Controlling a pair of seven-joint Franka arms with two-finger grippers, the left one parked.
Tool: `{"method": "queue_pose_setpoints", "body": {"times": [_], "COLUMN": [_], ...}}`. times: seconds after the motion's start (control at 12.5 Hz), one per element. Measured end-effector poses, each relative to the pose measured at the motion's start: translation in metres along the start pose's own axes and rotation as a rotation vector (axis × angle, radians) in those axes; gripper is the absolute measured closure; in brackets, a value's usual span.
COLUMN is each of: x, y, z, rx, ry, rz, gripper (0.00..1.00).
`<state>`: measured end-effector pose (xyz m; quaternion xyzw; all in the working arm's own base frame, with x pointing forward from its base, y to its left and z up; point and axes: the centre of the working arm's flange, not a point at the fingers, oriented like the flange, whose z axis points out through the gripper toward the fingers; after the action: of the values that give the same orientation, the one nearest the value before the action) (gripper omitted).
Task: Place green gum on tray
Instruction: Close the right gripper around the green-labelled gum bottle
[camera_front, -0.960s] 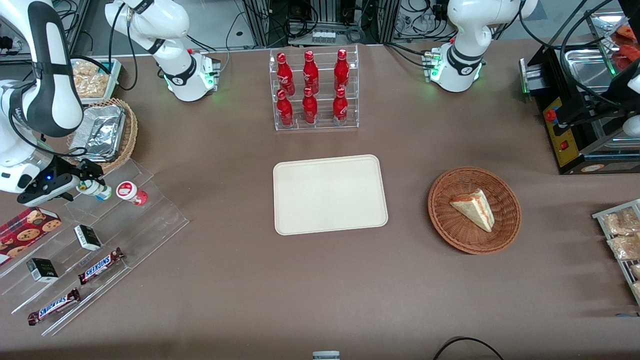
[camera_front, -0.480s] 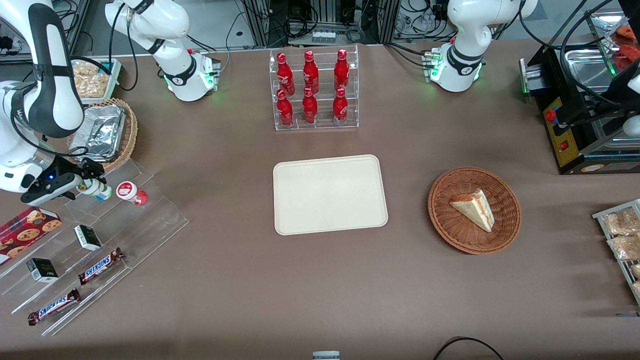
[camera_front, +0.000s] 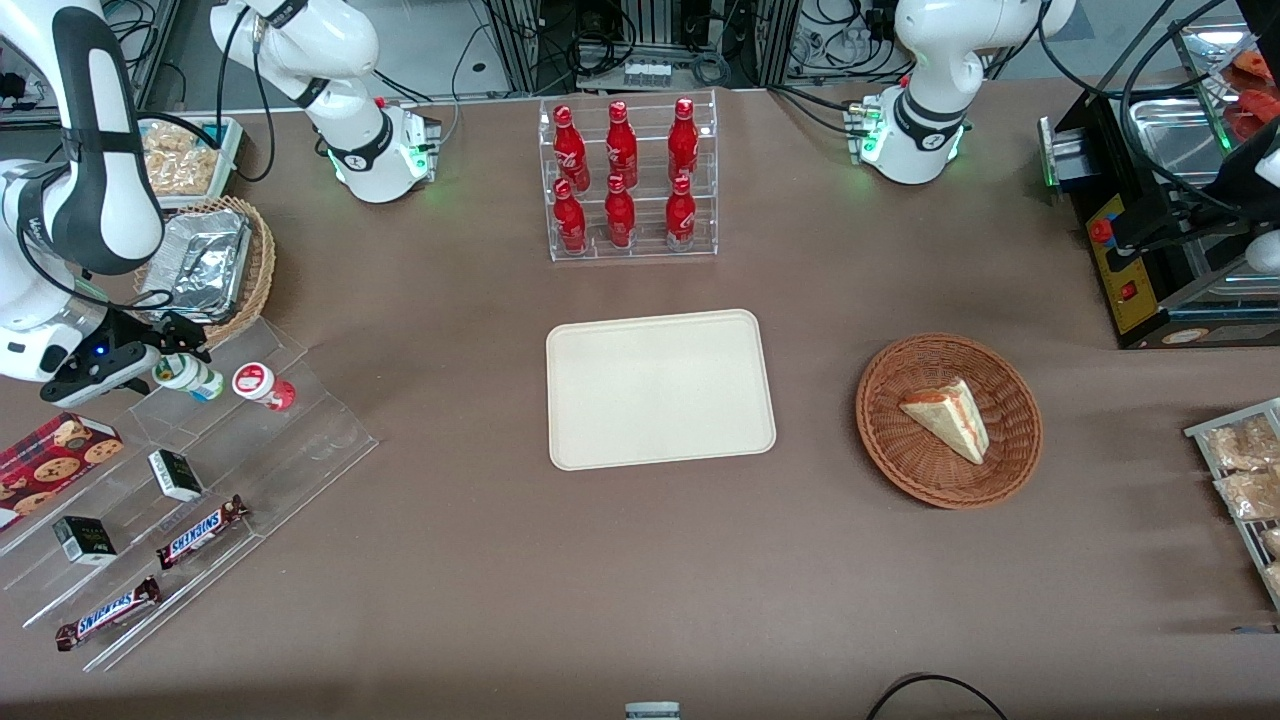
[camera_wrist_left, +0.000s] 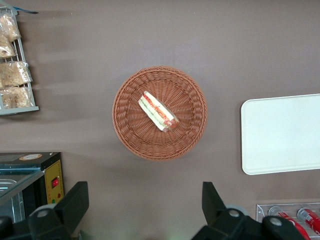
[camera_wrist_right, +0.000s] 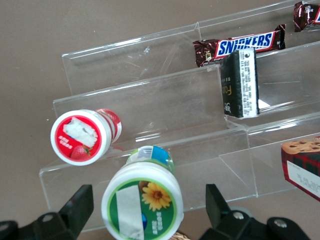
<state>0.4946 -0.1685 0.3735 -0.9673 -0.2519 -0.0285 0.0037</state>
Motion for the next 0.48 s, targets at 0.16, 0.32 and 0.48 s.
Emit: {"method": "queue_pose_setpoints", "body": {"times": [0.16, 0.32, 0.48], "x": [-0.0001, -0.0002, -0.0011], "y": [-0.0002, -0.0004, -0.0016], "z": [-0.0015, -0.0032, -0.0045], "rx": [-0.001, -0.002, 0.005], "ry": [0.001, 0.003, -0.002], "rz": [0.0, 0.0, 0.0], "gripper": [0.0, 0.0, 0.01]}}
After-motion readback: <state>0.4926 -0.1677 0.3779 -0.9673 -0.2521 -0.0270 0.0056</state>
